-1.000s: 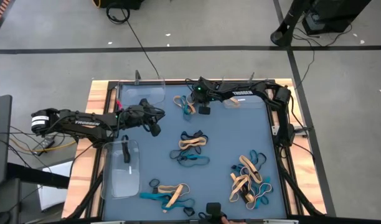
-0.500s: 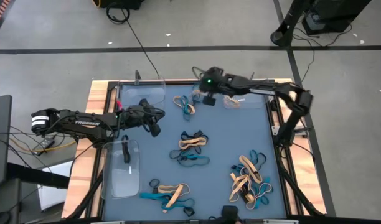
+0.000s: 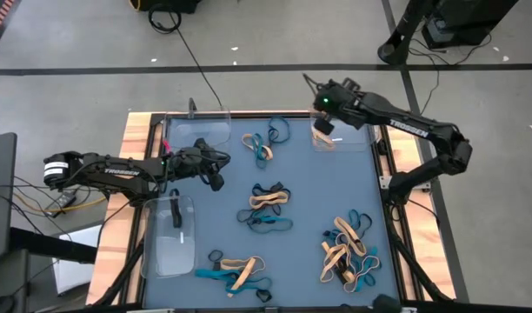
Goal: Sort rubber bands into baskets
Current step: Put the yellow rubber band into the top right transparent bin
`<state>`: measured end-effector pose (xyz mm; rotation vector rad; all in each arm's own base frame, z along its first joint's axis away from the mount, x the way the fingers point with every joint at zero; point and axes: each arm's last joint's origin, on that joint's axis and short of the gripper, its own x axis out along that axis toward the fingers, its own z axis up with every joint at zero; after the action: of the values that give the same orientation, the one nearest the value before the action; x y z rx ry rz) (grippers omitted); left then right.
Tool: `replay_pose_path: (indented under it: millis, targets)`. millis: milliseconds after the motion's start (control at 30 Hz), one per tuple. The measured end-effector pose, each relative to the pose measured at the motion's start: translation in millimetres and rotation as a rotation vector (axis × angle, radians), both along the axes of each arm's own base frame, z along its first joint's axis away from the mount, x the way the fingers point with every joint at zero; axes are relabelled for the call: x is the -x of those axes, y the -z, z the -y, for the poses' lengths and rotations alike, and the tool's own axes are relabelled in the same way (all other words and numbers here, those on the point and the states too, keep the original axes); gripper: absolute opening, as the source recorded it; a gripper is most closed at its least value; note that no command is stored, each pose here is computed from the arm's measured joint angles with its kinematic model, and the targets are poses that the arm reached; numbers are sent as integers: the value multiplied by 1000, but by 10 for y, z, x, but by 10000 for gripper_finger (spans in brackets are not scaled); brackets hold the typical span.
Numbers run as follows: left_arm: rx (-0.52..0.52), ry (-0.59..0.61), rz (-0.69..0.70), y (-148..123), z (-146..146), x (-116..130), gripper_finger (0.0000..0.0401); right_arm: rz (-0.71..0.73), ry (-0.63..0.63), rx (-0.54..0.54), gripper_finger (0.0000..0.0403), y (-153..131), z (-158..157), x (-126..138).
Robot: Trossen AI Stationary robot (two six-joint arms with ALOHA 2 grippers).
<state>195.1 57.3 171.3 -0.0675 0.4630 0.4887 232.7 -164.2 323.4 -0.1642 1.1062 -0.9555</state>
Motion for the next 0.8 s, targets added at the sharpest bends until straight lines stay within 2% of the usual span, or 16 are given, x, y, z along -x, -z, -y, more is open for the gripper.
replay_pose_path:
  millis: [200,333,433,533,667,800]
  targets:
    - [1,0,0,1,0,0,65,0,102,-88,2,47,30,143]
    - [15,-7,3,4,1,2,65,-21,130,-120,7,219,53,186]
    - [16,-6,5,3,1,1,65,-15,151,-192,18,377,69,239]
    - [17,-6,7,2,1,0,65,12,156,-267,37,541,81,275]
    - [16,-6,10,-1,0,-1,65,8,167,-281,75,669,85,305]
    - [11,-6,26,-16,-1,-8,65,35,166,-276,122,675,99,291]
